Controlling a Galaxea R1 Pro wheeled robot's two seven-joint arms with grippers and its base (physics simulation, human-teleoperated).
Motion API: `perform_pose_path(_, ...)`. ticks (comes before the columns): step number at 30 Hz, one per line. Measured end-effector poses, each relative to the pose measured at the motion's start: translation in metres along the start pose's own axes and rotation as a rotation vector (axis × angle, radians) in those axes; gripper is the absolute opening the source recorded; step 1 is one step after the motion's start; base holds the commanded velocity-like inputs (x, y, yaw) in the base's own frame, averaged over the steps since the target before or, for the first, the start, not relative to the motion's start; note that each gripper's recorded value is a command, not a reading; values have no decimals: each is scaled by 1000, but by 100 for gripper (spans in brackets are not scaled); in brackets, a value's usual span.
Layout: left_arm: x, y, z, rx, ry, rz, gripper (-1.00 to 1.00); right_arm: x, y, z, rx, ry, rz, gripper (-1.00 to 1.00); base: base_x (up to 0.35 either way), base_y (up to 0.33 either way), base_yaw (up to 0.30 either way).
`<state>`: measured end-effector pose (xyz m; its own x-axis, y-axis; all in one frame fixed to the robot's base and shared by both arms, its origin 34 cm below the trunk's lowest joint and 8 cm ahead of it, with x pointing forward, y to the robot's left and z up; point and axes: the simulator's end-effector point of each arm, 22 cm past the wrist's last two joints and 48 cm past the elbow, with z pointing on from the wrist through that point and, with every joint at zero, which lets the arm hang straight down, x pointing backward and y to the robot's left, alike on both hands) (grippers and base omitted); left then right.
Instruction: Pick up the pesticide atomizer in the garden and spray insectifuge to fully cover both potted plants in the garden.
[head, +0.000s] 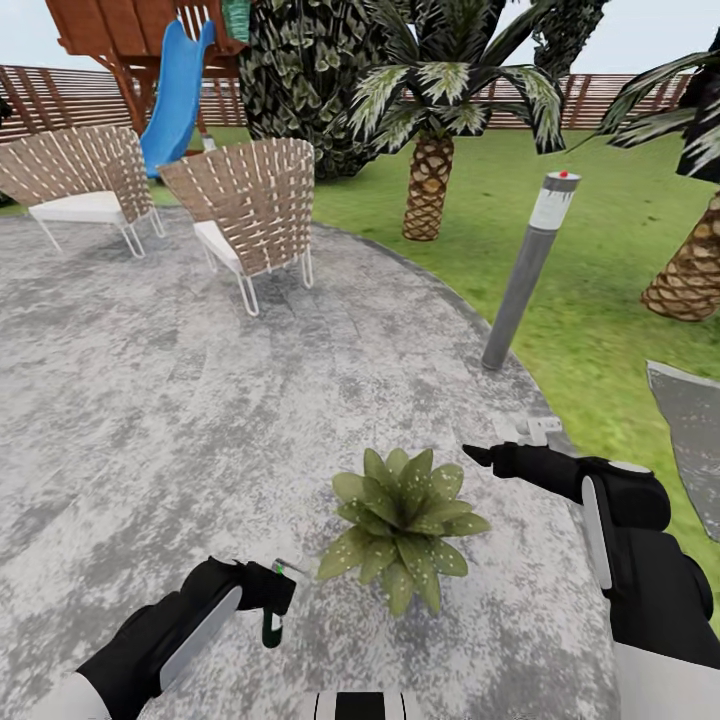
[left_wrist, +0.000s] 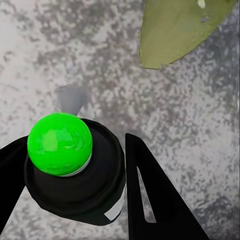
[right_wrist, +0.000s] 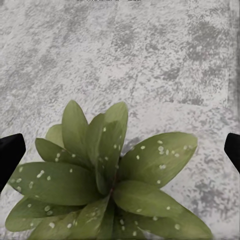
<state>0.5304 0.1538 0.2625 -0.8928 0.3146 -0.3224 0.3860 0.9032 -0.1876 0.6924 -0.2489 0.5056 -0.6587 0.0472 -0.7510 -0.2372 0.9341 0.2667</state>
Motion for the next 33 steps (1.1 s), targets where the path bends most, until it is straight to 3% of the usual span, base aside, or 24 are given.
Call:
perform_pose_path(4,-9,2,-4,15,-5,-20,-100,-1,0,0,1,-1,-1,100,0,301,-277)
perform_pose_path(13,-54,-7,-17,62,-20,-4,-100,-7,-14,-6,25,-22,23,100,82,308,-278)
perform_pose_path(18,-84,-10,-34,104,26,23,-100,-8,-16,-7,28,-23,23,100,138,313,-279)
perform_pose_path(22,-86,-10,-35,102,29,40,-100,-8,-21,-9,38,-21,17,100,94,140,-279)
perform_pose_path(26,-82,-10,-32,75,38,85,-100,-9,-23,-10,42,-21,15,100,16,24,-279)
perform_pose_path(33,-82,-8,-32,62,37,93,-100,-13,-32,-14,55,-35,30,100,21,90,-199)
